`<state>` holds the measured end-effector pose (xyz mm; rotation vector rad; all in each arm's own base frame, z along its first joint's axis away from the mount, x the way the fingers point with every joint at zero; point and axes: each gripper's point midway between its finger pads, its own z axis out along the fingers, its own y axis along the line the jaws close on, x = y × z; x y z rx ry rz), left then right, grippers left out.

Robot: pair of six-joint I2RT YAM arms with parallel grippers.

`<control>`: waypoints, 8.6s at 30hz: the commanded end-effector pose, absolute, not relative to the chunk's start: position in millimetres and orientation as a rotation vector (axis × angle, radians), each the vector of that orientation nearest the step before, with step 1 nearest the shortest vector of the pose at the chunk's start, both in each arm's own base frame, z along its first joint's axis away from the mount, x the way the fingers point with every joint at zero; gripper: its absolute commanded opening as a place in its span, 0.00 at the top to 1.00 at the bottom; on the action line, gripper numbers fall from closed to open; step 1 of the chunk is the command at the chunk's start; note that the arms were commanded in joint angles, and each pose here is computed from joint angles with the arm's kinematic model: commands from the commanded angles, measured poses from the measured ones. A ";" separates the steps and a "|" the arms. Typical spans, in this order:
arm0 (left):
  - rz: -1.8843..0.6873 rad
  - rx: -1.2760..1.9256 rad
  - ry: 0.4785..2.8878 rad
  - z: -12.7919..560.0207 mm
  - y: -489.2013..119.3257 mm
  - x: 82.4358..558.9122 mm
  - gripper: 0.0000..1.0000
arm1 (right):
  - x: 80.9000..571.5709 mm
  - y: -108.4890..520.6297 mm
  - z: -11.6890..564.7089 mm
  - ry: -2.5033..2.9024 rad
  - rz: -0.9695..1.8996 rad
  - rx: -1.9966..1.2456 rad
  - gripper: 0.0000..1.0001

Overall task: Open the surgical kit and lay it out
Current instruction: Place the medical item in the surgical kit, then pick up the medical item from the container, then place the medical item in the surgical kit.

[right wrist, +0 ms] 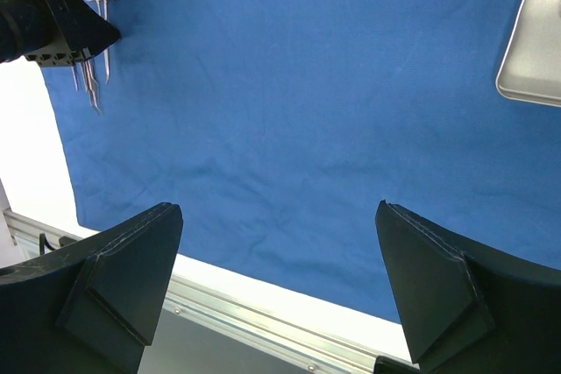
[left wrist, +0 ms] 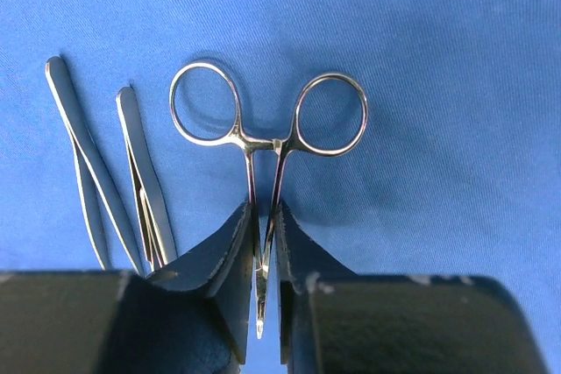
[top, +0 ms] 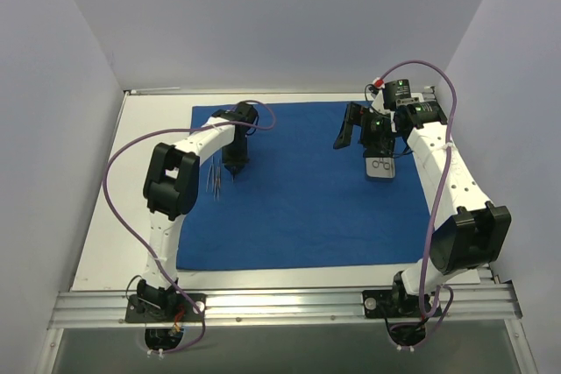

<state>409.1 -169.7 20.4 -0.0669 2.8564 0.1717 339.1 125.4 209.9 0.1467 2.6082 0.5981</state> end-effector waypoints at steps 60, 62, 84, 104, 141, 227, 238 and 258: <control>-0.606 0.359 2.479 212.9 -237.6 387.4 0.53 | 478.0 -37.7 77.2 2.563 -0.171 0.482 0.52; -0.609 0.353 2.484 211.7 -238.1 387.4 0.53 | 476.6 -42.6 83.5 2.552 -0.211 0.489 0.45; -0.635 0.327 2.502 207.1 -240.7 386.3 0.53 | 487.5 -24.1 45.1 2.615 -0.158 0.404 0.61; -0.657 0.322 2.529 199.4 -243.7 382.8 0.53 | 491.2 -16.7 -20.0 2.699 -0.116 0.356 0.72; -0.976 0.559 2.316 246.4 -305.5 358.2 0.06 | 477.1 10.3 132.6 2.510 0.038 0.360 1.00; -1.632 0.949 2.573 220.1 -326.0 174.0 0.94 | 238.9 221.9 233.0 1.613 0.066 -1.633 0.49; -1.681 1.004 2.535 226.1 -335.8 167.2 0.93 | 229.7 234.8 219.9 1.594 0.152 -1.642 0.52; -1.697 1.053 2.519 226.8 -339.9 162.3 0.91 | 236.2 244.9 184.0 1.556 0.140 -1.737 0.73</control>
